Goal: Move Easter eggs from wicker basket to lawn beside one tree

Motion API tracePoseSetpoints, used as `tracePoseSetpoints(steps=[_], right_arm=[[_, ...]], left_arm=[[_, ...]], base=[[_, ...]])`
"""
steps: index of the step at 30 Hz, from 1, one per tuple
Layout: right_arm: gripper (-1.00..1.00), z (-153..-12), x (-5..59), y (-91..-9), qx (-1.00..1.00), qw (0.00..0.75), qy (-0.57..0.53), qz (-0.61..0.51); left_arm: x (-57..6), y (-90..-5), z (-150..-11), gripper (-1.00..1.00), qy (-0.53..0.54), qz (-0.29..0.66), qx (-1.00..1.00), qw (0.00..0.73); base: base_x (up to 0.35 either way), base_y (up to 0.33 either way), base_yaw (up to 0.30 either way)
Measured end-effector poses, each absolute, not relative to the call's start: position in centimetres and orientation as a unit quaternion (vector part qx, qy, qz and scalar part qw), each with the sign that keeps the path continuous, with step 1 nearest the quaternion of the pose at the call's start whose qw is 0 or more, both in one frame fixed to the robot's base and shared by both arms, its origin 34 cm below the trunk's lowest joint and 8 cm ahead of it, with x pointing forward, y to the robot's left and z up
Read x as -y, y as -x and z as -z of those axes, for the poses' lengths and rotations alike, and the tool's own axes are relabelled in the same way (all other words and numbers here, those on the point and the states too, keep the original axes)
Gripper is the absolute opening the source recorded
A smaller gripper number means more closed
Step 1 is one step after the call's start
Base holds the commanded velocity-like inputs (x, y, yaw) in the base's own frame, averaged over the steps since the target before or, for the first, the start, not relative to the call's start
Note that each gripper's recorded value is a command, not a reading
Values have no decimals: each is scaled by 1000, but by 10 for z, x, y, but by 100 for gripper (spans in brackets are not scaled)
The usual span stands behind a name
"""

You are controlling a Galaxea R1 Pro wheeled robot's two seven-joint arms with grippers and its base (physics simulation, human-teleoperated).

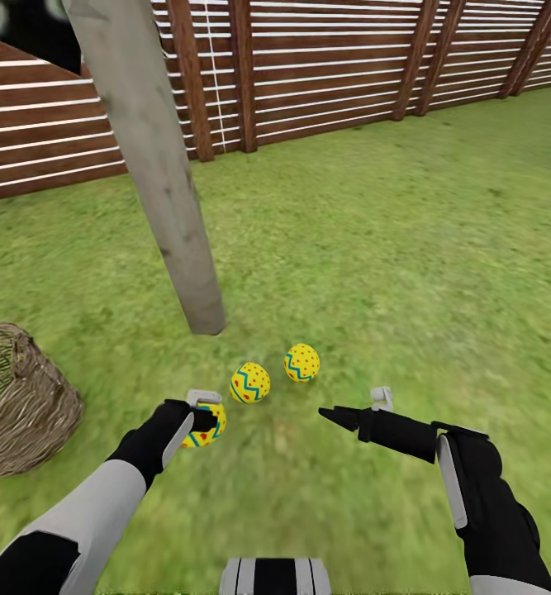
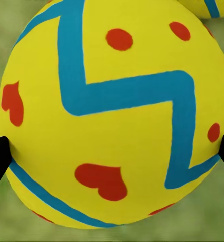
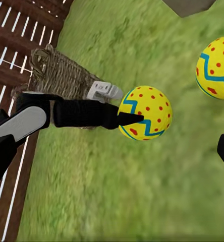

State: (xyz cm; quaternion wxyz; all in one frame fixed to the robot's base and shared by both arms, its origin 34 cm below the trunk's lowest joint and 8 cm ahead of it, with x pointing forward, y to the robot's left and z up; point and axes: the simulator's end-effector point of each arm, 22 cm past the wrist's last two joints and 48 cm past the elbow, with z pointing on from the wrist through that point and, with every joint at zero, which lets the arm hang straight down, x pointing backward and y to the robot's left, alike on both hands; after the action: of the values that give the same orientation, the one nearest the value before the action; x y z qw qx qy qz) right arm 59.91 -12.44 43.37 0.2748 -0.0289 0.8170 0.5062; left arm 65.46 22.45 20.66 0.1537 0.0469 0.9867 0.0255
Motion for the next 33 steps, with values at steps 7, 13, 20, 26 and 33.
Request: tracePoseSetpoints(steps=[7,13,20,26,33], right_arm=[[100,-419,125,-597,-820,264,21,-507],[100,-406,125,-595,-823,254,15,-508],[100,-406,125,-595,-823,254,15,-508],[100,-392,124,-593,-826,243,9,-508],[100,-377,124,-590,-830,231,2,-507]], left_arm=[[-224,-648,-190,-100,-47,-25,-988,145],[-224,-641,-176,-100,-47,-24,-990,134],[-224,-642,-176,-100,-47,-25,-990,134],[-225,-634,-162,-100,-47,-25,-991,123],[-225,-624,-146,-100,-47,-25,-993,109]], base=[[0,0,0],[0,0,0],[0,0,0],[0,0,0],[0,0,0]])
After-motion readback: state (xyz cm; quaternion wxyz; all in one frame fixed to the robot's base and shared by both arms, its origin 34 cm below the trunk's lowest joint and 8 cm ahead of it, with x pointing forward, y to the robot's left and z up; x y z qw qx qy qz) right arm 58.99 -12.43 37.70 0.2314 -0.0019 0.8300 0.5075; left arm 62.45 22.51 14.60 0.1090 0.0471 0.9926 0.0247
